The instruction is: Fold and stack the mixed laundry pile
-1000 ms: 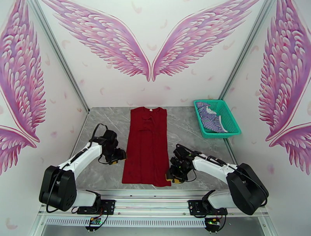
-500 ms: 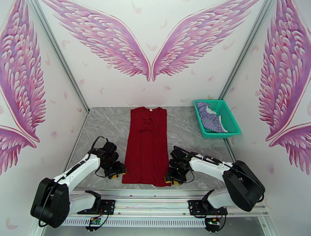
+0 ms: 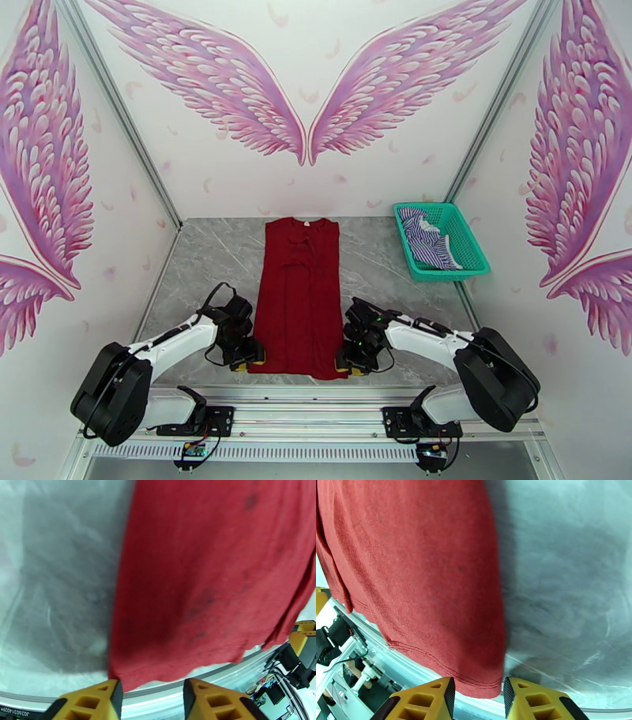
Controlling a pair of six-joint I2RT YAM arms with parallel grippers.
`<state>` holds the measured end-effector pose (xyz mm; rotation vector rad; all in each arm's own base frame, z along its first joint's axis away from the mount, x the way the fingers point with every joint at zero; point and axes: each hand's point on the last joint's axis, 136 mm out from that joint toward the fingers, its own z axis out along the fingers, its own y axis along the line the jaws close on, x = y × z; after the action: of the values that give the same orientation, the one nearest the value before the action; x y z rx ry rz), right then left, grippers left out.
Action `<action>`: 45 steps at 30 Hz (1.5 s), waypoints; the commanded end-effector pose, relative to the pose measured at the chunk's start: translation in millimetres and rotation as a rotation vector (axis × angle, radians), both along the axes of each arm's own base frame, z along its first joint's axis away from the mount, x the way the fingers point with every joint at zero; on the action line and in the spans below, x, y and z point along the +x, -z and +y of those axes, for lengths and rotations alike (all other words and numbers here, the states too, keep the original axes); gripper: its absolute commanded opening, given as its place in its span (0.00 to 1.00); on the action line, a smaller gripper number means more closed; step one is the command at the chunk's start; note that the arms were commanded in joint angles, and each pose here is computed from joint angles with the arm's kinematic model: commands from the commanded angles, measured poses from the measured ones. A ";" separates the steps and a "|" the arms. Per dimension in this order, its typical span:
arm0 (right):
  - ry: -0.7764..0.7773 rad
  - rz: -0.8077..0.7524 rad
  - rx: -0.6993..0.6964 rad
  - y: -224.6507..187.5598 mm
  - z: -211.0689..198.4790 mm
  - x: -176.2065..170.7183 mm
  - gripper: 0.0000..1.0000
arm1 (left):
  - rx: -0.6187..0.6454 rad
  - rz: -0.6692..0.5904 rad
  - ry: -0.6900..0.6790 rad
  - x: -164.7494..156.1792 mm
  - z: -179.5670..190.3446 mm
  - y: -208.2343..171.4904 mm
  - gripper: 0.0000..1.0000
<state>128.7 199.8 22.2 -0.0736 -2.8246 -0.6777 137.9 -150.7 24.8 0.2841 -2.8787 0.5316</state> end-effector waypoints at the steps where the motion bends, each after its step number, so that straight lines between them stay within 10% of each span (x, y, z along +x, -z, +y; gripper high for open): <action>1: 0.008 0.000 -0.009 4.5 2.2 -3.2 0.40 | 0.010 -0.012 -0.017 0.7 0.7 3.1 0.49; 16: -0.009 -0.027 -0.004 4.5 7.6 -1.5 0.28 | 0.062 -0.041 -0.003 1.3 4.2 3.3 0.42; 26: -0.016 -0.032 -0.009 5.6 5.0 -5.0 0.28 | 0.226 -0.077 0.032 4.5 30.3 -18.8 0.57; 45: -0.018 -0.043 0.003 6.8 9.0 -1.4 0.25 | 0.216 -0.036 0.070 -7.9 10.1 21.2 0.36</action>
<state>124.5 206.0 17.5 -0.0410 -2.8405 -0.6783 133.3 -138.9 11.6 0.2127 -2.9689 0.2100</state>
